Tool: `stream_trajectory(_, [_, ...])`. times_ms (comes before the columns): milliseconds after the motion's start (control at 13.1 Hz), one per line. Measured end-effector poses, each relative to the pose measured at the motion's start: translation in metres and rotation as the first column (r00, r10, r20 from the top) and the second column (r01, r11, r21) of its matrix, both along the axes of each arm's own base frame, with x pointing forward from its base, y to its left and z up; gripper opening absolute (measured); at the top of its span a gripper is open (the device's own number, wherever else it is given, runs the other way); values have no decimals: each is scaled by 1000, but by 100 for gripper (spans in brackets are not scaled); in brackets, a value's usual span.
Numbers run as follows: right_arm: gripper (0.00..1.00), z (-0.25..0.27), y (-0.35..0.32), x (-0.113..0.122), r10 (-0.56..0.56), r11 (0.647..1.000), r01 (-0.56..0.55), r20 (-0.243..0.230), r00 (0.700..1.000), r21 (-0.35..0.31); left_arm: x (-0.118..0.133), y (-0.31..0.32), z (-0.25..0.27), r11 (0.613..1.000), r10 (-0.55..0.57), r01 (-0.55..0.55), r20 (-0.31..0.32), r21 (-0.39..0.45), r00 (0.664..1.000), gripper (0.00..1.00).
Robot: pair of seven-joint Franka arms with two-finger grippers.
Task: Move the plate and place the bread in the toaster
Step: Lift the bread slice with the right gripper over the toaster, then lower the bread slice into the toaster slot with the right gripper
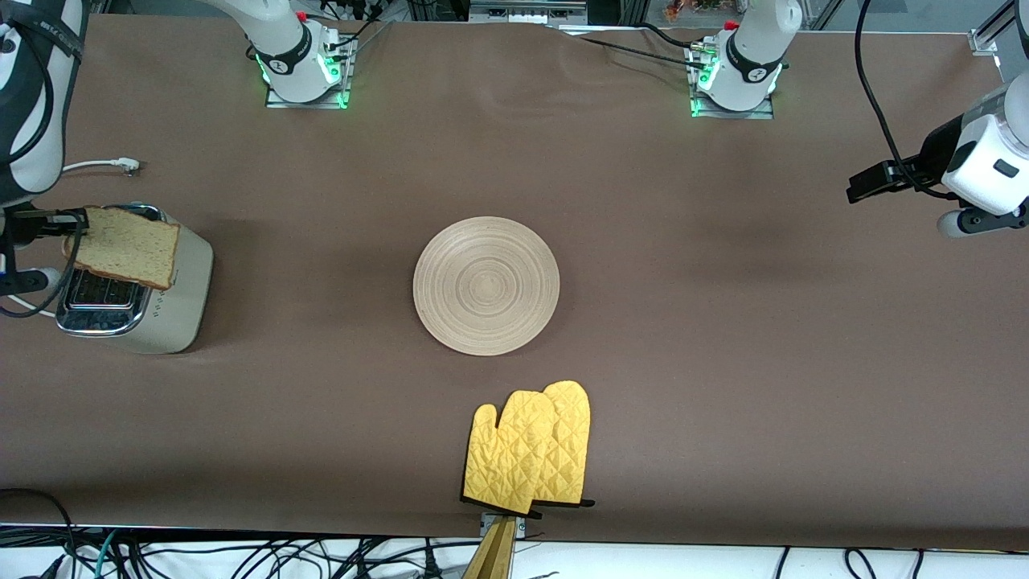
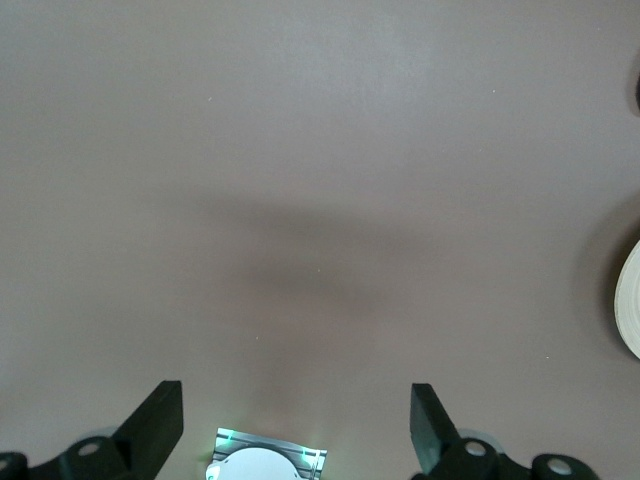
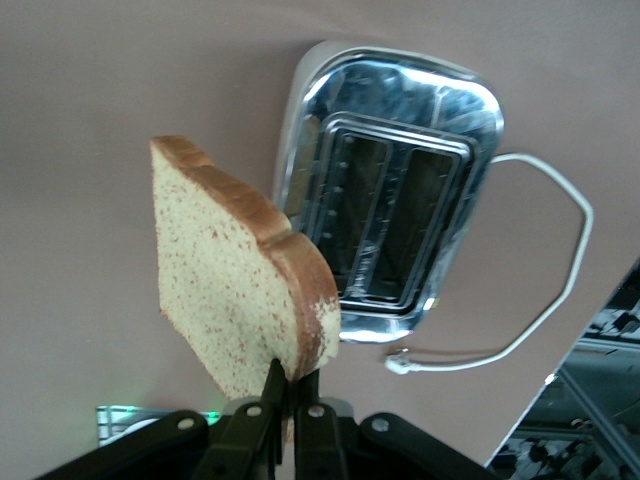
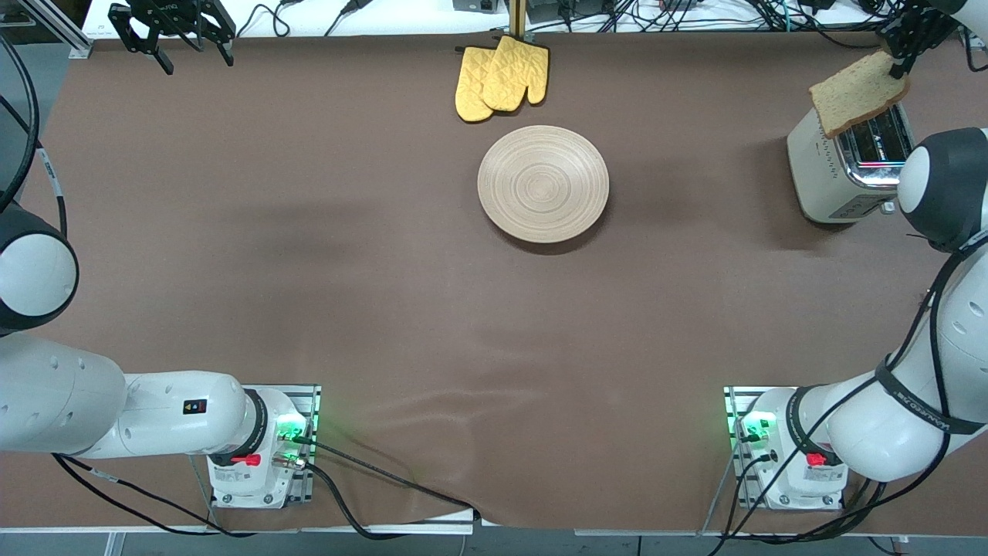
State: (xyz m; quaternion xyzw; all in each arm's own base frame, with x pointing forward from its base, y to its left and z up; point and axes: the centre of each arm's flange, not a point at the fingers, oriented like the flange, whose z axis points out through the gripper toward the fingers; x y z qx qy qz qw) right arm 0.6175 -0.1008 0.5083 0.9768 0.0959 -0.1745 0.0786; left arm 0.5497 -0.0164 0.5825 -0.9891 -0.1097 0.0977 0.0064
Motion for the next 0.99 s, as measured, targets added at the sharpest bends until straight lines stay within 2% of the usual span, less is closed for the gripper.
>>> stream_trajectory(304, [6,-4,-38,6,47,997,-46,25,999,-58,0,0,0,1000,0,0,-1,0,1000,100])
stream_trajectory(989, [6,-39,-92,18,26,990,-20,43,999,-141,0,0,-1,1000,0,0,-1,0,1000,100])
